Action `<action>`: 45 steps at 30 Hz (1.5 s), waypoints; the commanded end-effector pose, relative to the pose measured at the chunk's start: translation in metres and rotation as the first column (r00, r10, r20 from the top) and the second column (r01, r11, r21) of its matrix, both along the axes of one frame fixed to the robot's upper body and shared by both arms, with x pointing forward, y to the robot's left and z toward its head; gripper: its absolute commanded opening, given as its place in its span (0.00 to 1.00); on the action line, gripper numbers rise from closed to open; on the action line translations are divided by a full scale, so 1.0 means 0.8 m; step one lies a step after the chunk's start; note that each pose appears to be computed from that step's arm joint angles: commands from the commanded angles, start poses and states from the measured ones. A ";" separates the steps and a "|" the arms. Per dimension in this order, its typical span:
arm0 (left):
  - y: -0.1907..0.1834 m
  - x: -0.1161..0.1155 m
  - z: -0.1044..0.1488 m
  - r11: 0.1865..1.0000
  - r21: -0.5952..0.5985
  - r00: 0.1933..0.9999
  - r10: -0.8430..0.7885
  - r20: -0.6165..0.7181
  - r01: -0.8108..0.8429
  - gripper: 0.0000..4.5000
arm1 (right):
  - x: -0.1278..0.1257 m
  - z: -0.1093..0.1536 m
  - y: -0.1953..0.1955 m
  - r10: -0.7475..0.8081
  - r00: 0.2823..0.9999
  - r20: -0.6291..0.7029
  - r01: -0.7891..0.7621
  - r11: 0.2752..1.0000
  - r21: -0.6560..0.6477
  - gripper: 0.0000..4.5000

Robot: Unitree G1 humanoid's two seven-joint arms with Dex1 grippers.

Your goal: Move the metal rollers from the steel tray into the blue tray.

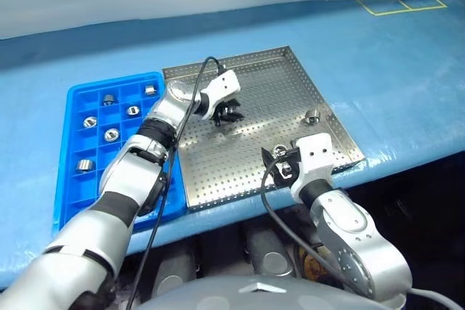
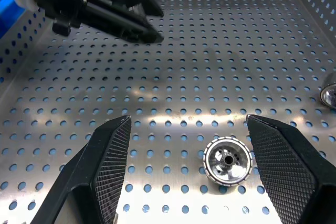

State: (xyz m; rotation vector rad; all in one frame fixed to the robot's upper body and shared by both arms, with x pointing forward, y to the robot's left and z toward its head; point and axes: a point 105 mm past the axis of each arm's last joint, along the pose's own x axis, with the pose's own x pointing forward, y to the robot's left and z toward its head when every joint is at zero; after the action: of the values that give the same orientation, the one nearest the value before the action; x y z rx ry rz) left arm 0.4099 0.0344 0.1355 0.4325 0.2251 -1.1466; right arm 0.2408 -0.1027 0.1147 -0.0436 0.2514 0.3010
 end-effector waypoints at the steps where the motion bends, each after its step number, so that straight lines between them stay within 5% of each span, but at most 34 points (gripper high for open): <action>1: 0.031 0.000 0.081 0.987 -0.152 0.984 0.081 0.158 -0.056 0.42 | 0.004 0.015 0.016 0.063 0.997 0.050 -0.064 0.998 0.027 0.82; 7: 0.126 -0.038 0.099 0.955 -0.143 0.925 0.288 0.246 -0.259 0.42 | 0.017 0.023 0.060 0.244 0.966 0.083 -0.246 0.969 0.010 0.82; 20: 0.247 -0.169 0.048 0.821 0.041 0.812 0.556 0.177 -0.570 0.42 | 0.022 0.020 0.128 0.523 0.847 0.095 -0.523 0.852 -0.026 0.82; 28: 0.270 -0.209 0.007 0.703 0.042 0.701 0.701 0.129 -0.710 0.42 | 0.017 0.011 0.157 0.622 0.778 0.087 -0.622 0.782 -0.039 0.82; 45: 0.261 -0.254 -0.050 0.697 0.259 0.714 0.699 -0.042 -0.668 0.42 | 0.019 0.012 0.151 0.608 0.790 0.084 -0.608 0.793 -0.024 0.82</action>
State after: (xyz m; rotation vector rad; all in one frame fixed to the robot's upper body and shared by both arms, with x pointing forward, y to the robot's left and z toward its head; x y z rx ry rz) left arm 0.2088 0.2478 0.0924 0.3973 0.5953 -0.3777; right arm 0.2572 0.0187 0.1122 -0.1538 0.1907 0.9519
